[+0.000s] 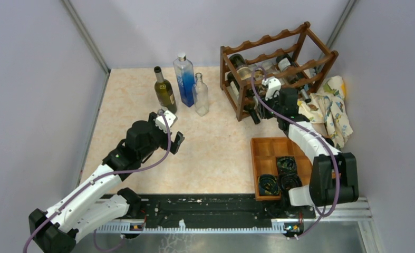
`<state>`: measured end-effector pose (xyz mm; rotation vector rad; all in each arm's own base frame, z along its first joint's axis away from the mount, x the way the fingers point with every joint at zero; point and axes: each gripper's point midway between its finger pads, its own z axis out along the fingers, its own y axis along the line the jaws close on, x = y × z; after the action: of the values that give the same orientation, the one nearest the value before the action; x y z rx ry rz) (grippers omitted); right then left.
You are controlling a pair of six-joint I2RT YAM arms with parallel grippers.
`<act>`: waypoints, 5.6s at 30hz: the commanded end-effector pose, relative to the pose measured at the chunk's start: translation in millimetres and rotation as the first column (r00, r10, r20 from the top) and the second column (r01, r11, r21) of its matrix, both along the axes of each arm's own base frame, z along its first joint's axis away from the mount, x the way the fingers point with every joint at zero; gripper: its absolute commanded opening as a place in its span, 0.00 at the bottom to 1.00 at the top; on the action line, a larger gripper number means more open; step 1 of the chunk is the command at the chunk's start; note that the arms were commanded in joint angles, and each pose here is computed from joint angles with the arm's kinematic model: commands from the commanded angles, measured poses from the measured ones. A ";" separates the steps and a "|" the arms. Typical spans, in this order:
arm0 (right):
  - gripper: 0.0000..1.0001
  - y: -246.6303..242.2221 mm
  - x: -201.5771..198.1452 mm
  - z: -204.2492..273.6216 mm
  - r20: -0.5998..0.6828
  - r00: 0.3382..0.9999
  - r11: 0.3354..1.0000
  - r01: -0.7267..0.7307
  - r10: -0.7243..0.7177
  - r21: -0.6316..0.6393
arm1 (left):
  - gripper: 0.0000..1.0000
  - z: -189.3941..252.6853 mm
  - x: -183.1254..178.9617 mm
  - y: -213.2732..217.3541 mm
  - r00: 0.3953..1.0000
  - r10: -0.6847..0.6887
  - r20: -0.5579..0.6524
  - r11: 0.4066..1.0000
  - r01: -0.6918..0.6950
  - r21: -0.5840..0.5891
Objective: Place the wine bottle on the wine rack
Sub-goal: Place the wine bottle in the wine rack, then pick up the wine bottle from the center of the board.
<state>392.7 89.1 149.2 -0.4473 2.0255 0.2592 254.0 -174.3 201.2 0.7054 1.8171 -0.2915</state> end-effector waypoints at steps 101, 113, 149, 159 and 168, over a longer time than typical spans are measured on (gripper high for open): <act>0.98 7.8 -125.0 -24.2 -0.043 0.858 0.833 -0.508 0.512 -0.220 | 0.95 57.7 152.5 -84.2 0.999 0.027 0.020 0.929 -0.018 -0.370; 0.98 8.8 -125.8 -28.1 -0.057 0.853 0.826 -0.518 0.519 -0.220 | 0.92 13.4 180.6 -85.9 0.983 -0.043 0.177 0.954 0.094 -0.286; 0.98 21.7 -132.7 -31.0 -0.078 0.820 0.798 -0.571 0.568 -0.194 | 0.14 -8.6 176.5 -129.2 0.859 -0.435 0.269 0.832 0.498 -0.245; 0.98 70.0 -183.0 0.6 0.110 0.593 0.602 -0.792 0.798 -0.102 | 0.00 8.6 77.1 -111.6 0.793 -0.608 0.040 0.754 0.593 -0.284; 0.98 93.3 -224.1 52.9 0.303 0.359 0.403 -0.910 0.883 -0.095 | 0.00 11.0 -21.1 -111.9 0.722 -0.691 -0.041 0.705 0.661 -0.256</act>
<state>191.9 165.8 162.3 -1.3905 1.4572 0.7665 279.4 -277.0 221.2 1.0811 1.5267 -0.9936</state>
